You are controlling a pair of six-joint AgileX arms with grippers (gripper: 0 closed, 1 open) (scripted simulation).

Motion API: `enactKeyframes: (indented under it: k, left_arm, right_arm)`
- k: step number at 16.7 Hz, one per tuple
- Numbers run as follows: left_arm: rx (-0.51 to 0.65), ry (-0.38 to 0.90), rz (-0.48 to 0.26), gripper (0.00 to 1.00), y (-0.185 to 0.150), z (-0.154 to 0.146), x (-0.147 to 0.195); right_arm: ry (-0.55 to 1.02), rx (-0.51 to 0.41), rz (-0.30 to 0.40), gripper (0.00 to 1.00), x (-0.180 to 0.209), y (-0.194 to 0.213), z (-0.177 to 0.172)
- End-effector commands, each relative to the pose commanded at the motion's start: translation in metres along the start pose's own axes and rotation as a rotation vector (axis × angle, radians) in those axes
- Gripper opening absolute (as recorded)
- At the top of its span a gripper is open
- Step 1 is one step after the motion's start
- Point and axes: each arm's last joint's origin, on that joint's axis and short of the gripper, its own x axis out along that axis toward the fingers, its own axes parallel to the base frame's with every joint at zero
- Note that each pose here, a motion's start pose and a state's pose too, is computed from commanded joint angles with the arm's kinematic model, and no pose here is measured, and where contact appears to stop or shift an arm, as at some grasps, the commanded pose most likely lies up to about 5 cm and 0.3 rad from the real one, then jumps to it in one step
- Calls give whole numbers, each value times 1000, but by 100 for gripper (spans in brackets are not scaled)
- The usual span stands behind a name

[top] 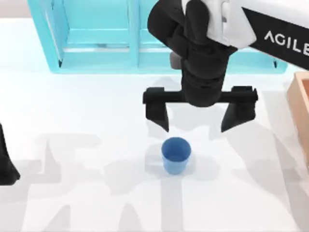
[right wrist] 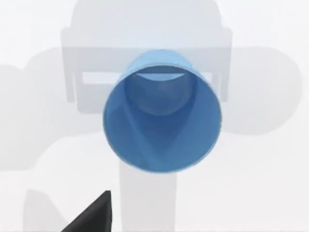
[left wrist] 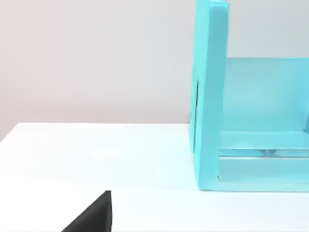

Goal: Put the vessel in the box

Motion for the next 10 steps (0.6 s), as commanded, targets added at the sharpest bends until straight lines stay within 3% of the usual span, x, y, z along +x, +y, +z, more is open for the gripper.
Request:
enactKeyframes:
  k: [6,10]
  left_arm:
    - [0,0,0,100,0,0,0]
    - [0,0,0,100,0,0,0]
  right_arm:
    - [-1,1,1,100,1,-1,0]
    - [2,0,-1,100,33,1,2]
